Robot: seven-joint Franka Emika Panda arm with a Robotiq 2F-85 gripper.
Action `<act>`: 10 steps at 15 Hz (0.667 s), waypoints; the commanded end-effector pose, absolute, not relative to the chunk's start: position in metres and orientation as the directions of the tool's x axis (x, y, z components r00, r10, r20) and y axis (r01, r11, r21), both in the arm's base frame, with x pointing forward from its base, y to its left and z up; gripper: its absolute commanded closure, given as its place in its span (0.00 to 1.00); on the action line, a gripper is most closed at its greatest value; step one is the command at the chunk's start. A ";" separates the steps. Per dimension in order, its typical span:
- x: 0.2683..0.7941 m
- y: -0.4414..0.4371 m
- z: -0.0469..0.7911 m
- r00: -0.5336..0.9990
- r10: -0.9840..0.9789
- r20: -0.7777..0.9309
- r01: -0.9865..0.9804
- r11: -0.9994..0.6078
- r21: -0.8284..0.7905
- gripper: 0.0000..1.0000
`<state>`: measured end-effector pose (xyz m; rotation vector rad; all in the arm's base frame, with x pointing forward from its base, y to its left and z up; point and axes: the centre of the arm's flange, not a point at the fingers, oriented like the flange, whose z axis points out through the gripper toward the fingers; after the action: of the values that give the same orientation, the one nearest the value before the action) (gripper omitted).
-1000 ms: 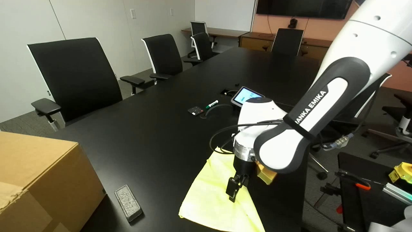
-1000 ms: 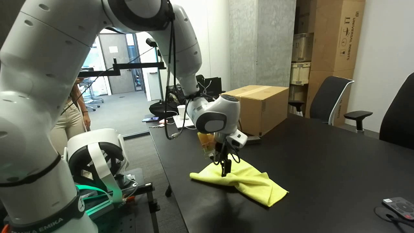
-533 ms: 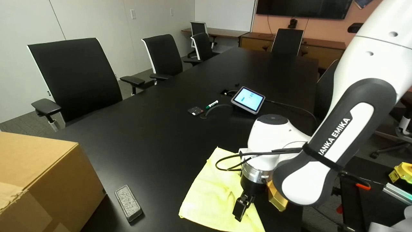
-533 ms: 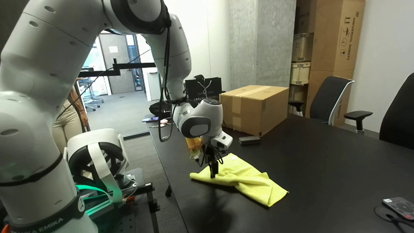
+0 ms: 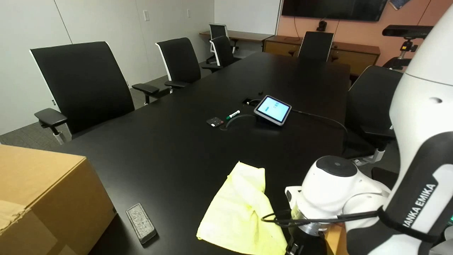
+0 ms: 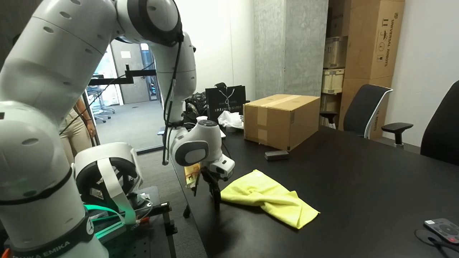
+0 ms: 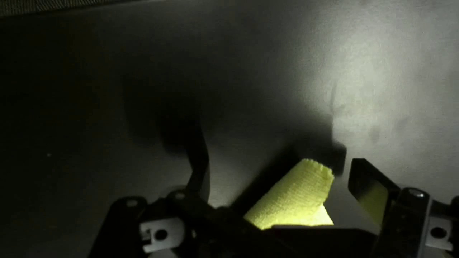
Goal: Fold the yellow towel on the table in half.
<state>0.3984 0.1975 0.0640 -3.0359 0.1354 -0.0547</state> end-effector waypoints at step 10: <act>0.391 0.222 0.074 0.977 -0.148 0.151 -0.140 -0.988 -0.063 0.00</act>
<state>0.3842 0.2204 0.0662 -3.0675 0.1742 -0.1683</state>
